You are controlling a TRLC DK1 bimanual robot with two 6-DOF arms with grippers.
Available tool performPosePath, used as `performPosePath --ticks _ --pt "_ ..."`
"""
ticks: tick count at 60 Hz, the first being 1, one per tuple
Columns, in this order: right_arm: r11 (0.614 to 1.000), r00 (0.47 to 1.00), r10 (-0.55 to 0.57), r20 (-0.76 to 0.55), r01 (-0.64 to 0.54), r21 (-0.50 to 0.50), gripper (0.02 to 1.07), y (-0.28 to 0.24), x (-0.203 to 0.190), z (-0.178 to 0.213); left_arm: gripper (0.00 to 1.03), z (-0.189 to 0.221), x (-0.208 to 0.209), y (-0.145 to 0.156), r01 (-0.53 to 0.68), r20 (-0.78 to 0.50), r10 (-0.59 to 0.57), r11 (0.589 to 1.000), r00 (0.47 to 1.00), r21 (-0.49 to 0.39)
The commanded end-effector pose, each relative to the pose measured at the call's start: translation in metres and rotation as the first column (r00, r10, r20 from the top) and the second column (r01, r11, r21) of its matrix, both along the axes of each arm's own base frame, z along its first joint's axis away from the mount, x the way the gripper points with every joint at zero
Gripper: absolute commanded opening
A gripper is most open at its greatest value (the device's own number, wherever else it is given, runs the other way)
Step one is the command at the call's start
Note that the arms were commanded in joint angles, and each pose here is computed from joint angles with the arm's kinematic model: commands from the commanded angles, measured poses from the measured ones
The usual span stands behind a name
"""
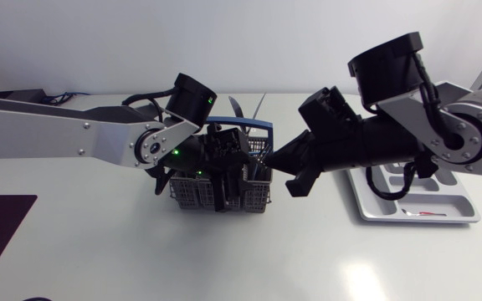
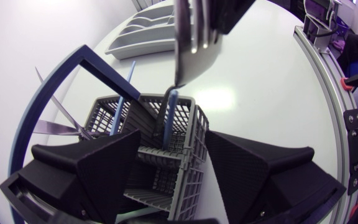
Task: Unload the cutlery basket into the drawer organizer.
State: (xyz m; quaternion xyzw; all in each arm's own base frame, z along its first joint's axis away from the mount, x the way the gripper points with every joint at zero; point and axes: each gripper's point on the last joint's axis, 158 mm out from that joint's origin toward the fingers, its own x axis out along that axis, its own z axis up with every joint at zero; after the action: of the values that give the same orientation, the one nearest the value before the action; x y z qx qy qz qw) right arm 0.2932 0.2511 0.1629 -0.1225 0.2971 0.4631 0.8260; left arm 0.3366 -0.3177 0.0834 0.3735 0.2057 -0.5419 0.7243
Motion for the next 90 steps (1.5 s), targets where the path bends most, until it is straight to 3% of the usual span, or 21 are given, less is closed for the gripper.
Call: performPosePath --ticks 1,21,46,62,71,90 --pt "0.999 1.0 -0.008 0.028 0.007 0.04 0.08 -0.002 0.001 0.028 0.73 0.002 -0.002 0.0 -0.005 0.001 0.005 1.0 1.0 -0.009" --pt "0.992 1.0 -0.01 -0.004 0.01 0.122 0.08 -0.021 -0.004 0.077 0.75 0.049 0.006 -0.008 -0.029 0.069 0.036 0.995 0.997 -0.096" --pt "0.982 0.998 -0.014 -0.065 0.026 0.187 0.08 -0.039 -0.023 0.109 0.8 0.1 0.011 -0.035 -0.027 0.093 0.045 0.983 0.995 -0.184" --pt "0.969 0.991 0.091 -0.099 -0.065 0.24 0.08 -0.045 -0.047 0.113 0.75 0.112 -0.02 -0.04 0.084 -0.063 -0.1 0.973 0.993 -0.217" --pt "0.958 0.983 0.149 -0.111 -0.116 0.261 0.08 -0.044 -0.063 0.11 0.74 0.112 -0.051 -0.035 0.173 -0.169 -0.213 0.959 0.962 -0.225" --pt "0.933 0.964 0.222 -0.143 -0.168 0.319 0.08 -0.038 -0.085 0.111 0.65 0.099 -0.075 -0.027 0.223 -0.247 -0.274 0.95 0.929 -0.218"
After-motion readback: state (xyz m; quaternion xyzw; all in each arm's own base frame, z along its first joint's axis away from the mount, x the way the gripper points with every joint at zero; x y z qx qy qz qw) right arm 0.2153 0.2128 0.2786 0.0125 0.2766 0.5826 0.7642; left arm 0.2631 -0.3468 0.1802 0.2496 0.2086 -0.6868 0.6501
